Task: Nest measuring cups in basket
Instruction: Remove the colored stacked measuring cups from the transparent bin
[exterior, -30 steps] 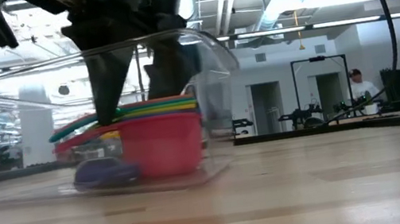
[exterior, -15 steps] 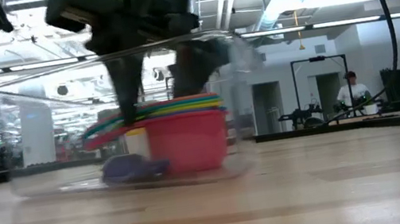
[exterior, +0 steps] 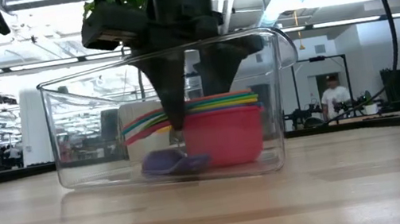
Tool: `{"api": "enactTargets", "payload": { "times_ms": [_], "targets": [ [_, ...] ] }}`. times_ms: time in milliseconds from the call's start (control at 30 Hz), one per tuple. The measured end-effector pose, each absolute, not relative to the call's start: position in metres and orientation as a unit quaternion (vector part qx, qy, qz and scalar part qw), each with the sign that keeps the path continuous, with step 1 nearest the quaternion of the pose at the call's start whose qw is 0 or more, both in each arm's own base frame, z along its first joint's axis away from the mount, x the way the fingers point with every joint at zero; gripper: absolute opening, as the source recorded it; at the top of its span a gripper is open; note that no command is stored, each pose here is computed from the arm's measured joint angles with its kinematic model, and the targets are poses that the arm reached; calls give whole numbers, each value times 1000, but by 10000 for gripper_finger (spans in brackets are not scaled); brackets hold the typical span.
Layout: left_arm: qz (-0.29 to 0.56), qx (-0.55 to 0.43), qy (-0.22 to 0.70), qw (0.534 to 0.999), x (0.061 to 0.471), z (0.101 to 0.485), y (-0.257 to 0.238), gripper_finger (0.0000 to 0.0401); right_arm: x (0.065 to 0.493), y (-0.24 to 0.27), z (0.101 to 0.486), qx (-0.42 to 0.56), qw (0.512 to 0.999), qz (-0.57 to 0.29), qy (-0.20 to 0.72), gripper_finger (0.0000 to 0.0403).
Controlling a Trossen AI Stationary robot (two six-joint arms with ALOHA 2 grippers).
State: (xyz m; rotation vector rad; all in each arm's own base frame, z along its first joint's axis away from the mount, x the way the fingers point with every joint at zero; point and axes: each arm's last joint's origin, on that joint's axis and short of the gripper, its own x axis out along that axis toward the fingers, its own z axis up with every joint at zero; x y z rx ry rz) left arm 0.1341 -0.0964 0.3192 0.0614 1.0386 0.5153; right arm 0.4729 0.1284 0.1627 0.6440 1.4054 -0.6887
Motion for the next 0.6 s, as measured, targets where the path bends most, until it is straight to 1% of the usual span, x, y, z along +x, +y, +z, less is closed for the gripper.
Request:
{"api": "enactTargets", "payload": {
  "times_ms": [133,267,400,600],
  "targets": [
    [243,30,490,836,134,319,-96,155,470,131,159,278,660,-304,628,156],
    [245,32,487,838,134,319,-96,155,470,132,160,259,672,-287,632,91],
    [246,34,485,839,134,319,-96,155,470,132,161,243,678,-269,640,37],
    [249,37,480,841,135,320,-96,155,470,132,167,238,677,-263,645,35]
  ]
}}
